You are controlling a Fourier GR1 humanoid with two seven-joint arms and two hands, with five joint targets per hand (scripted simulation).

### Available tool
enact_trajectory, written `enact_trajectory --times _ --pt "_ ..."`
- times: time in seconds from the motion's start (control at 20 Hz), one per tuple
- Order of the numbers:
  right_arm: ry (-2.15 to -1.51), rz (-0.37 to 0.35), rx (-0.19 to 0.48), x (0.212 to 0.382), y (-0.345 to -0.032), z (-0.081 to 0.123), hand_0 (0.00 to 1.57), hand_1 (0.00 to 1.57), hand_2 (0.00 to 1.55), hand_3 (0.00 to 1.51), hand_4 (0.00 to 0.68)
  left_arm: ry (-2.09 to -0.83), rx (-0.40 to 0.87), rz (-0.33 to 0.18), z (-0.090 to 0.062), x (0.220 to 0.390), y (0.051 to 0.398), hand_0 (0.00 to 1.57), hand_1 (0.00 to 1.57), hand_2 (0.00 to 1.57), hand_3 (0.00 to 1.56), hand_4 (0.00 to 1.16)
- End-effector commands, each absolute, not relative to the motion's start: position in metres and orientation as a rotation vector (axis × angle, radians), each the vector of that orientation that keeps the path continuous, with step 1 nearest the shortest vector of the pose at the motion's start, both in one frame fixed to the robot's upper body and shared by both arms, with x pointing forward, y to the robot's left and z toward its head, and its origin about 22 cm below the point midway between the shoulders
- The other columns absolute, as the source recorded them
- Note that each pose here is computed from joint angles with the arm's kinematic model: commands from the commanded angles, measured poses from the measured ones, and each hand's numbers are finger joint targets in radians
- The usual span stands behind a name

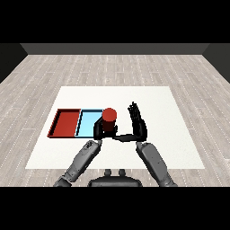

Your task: Pick the red can and put it in the red box

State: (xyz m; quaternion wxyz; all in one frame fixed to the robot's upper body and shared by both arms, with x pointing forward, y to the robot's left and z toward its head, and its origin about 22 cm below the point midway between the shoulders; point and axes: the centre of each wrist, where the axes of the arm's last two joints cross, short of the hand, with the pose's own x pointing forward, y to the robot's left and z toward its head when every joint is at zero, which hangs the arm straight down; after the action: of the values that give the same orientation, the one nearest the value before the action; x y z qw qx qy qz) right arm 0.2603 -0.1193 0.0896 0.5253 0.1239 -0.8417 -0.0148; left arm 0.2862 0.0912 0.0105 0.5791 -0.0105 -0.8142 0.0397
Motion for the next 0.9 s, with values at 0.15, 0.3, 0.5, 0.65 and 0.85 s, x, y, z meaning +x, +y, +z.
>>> enact_trajectory --times 0.15,0.3,0.5,0.65,0.85 --pt "-2.032 -0.092 0.290 0.236 -0.182 0.098 0.00 0.00 0.00 0.00 0.000 -1.942 0.061 0.143 0.030 0.321 0.148 1.57 1.57 1.57 1.48 1.13" --pt "-2.035 -0.079 0.238 0.224 -0.204 0.080 0.00 0.00 0.00 0.00 0.000 -1.961 0.128 0.119 0.030 0.305 0.168 1.57 1.57 1.57 1.48 1.13" --pt "-1.990 -0.153 0.150 0.220 -0.230 0.065 0.00 0.00 0.00 0.00 0.000 -1.907 0.235 0.133 0.051 0.319 0.195 1.57 1.57 1.57 1.49 1.12" --pt "-1.968 -0.145 0.129 0.211 -0.229 0.060 0.00 0.00 0.00 0.00 0.000 -1.920 0.398 0.087 0.059 0.320 0.233 1.57 1.57 1.57 1.49 1.11" --pt "-1.962 -0.165 0.129 0.214 -0.248 0.060 0.00 0.00 0.00 0.00 0.000 -1.791 0.588 -0.004 0.055 0.335 0.297 1.57 1.57 1.54 1.47 1.13"
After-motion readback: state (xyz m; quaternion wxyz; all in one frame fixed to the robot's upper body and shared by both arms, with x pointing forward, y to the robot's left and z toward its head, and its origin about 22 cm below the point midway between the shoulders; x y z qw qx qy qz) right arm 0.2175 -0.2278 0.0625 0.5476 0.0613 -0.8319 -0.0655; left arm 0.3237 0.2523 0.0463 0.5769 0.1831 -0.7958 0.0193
